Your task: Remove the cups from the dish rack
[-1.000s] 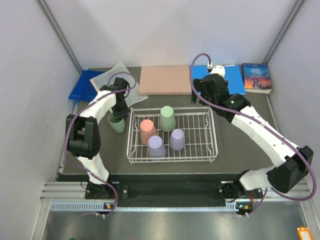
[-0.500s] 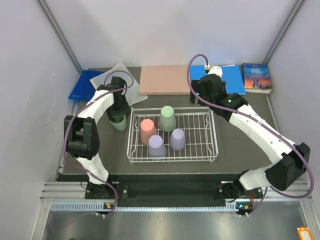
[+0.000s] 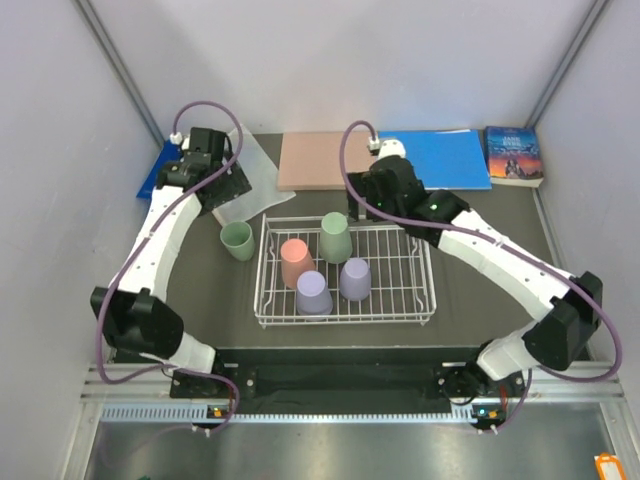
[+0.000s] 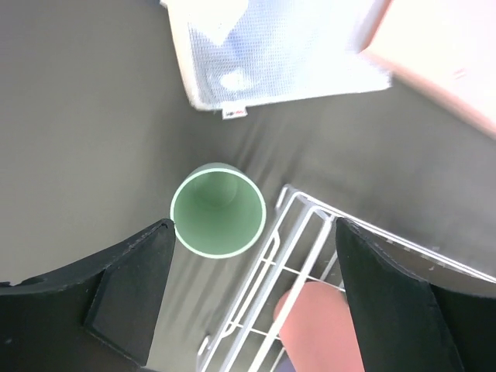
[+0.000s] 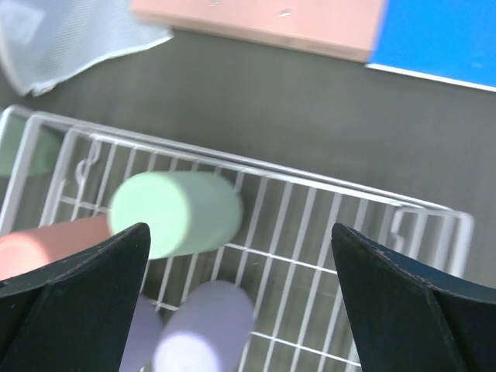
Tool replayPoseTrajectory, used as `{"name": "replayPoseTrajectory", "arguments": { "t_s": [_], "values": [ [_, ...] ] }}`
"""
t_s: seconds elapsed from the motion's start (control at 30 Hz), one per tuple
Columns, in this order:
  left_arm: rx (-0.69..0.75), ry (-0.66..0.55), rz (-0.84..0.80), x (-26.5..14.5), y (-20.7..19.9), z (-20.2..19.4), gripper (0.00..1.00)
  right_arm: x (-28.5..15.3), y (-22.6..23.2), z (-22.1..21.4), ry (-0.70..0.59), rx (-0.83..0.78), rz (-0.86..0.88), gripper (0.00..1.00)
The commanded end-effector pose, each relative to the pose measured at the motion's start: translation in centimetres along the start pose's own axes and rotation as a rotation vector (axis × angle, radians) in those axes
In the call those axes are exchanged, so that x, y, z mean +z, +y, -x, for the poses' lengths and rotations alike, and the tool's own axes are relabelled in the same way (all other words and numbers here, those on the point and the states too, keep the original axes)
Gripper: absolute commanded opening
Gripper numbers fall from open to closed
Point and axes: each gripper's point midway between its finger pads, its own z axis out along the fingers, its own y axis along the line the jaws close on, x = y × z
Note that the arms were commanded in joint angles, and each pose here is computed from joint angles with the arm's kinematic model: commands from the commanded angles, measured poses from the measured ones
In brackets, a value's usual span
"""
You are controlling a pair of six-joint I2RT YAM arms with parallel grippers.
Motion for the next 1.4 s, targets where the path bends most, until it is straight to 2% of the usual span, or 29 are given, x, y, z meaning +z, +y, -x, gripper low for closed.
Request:
{"name": "replayPoseTrajectory", "arguments": {
  "t_s": [0.0, 0.37, 0.63, 0.7, 0.73, 0.77, 0.8, 0.83, 0.87, 0.9, 1.03, 1.23, 1.37],
  "values": [
    [-0.048, -0.102, -0.059, -2.8, 0.0, 1.5, 0.89, -0.2, 5.3, 1.1, -0.017, -0.03, 0.162, 1.0],
    [-0.056, -0.1, -0.128, -4.0, 0.2, 0.0, 0.9, 1.9, 9.2, -1.4, 0.074, -0.049, 0.24, 1.0],
    [-0.044, -0.092, -0.125, -3.9, 0.7, -0.9, 0.9, 4.2, 9.7, -3.8, 0.147, -0.075, 0.205, 1.0],
    [-0.042, -0.079, -0.128, -3.7, 0.7, -1.3, 0.88, 5.1, 9.3, -5.1, 0.193, -0.088, 0.169, 0.82],
    [-0.043, -0.079, -0.131, -3.7, 0.7, -1.3, 0.88, 5.3, 8.8, -5.2, 0.194, -0.086, 0.141, 0.69],
    [-0.044, -0.08, -0.135, -3.7, 0.6, -1.4, 0.87, 5.4, 8.6, -5.5, 0.2, -0.079, 0.129, 0.4],
    [-0.043, -0.077, -0.136, -3.7, 0.6, -1.5, 0.86, 5.3, 8.4, -5.4, 0.193, -0.078, 0.117, 0.29],
    [-0.042, -0.077, -0.138, -3.7, 0.6, -1.5, 0.86, 5.3, 8.2, -5.6, 0.194, -0.076, 0.112, 0.08],
    [-0.043, -0.079, -0.141, -3.7, 0.5, -1.4, 0.86, 5.1, 8.2, -5.2, 0.184, -0.072, 0.114, 0.04],
    [-0.042, -0.08, -0.146, -3.7, 0.4, -1.4, 0.85, 5.0, 8.1, -5.1, 0.18, -0.071, 0.107, 0.0],
    [-0.042, -0.08, -0.155, -3.8, 0.2, -1.2, 0.84, 4.0, 8.3, -3.5, 0.139, -0.066, 0.122, 0.0],
    [-0.052, -0.074, -0.183, -4.2, -0.4, -1.1, 0.83, 0.3, 9.0, 2.2, 0.0, -0.03, 0.183, 0.0],
    [-0.065, -0.07, -0.236, -4.9, -1.5, -0.7, 0.83, -3.1, 8.0, 6.1, -0.119, 0.055, 0.211, 0.0]
  ]
}}
